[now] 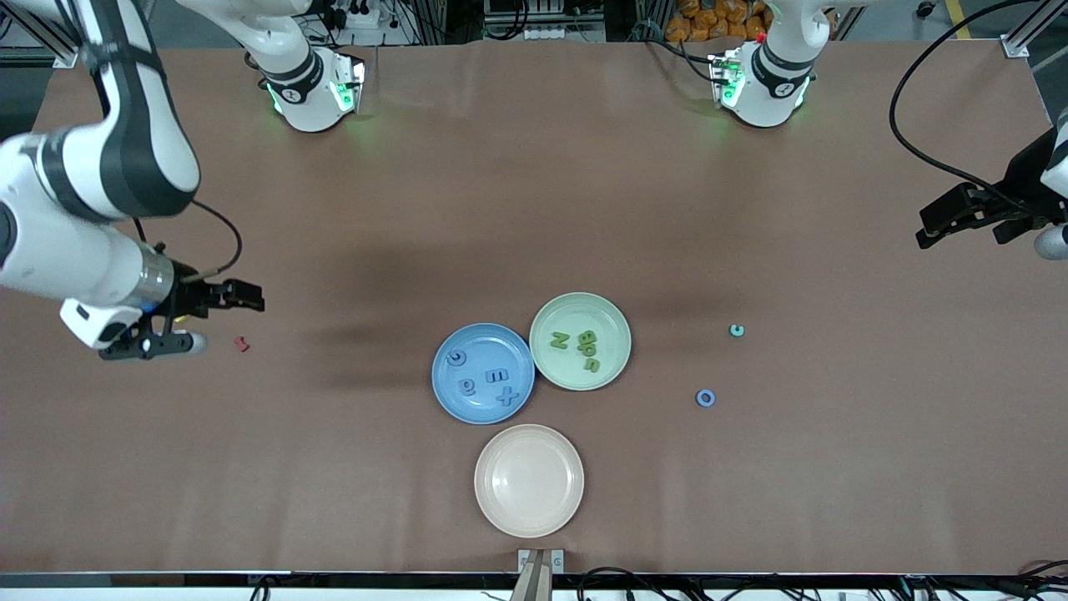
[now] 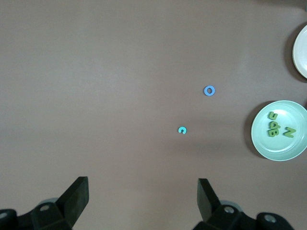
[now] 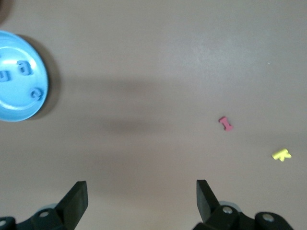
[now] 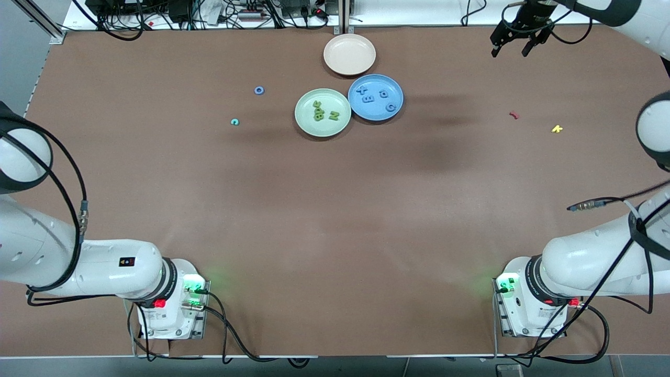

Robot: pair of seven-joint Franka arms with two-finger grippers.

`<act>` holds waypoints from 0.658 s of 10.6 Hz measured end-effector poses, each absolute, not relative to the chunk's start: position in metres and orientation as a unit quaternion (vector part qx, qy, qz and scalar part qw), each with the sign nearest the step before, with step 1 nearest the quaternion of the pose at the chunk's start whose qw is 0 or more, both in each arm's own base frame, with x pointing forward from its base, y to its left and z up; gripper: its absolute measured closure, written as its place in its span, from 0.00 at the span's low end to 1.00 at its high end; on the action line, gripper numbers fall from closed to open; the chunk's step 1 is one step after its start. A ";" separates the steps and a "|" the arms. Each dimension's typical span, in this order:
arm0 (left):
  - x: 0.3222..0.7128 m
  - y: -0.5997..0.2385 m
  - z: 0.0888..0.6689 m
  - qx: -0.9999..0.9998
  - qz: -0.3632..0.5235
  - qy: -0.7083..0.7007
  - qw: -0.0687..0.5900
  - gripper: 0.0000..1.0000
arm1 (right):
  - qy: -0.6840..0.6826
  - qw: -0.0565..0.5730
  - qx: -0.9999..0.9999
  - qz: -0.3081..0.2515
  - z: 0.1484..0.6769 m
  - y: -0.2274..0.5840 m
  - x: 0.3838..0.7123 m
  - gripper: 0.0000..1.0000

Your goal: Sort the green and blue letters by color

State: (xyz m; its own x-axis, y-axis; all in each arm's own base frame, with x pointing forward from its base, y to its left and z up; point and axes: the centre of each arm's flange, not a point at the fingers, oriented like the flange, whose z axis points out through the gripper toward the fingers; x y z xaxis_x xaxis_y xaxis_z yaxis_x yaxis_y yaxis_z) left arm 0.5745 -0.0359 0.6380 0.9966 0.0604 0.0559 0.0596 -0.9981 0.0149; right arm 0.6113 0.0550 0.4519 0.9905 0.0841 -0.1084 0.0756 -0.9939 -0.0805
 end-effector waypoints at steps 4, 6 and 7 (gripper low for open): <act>0.575 -0.036 0.640 0.999 0.030 0.030 0.007 0.00 | -0.053 0.011 -0.998 0.025 0.555 0.078 0.566 0.00; 0.575 -0.035 0.638 0.999 0.029 0.031 0.007 0.00 | -0.039 0.009 -0.999 0.008 0.578 0.062 0.564 0.00; 0.576 -0.035 0.638 0.999 0.029 0.031 0.007 0.00 | -0.035 0.006 -0.999 0.002 0.585 0.056 0.565 0.00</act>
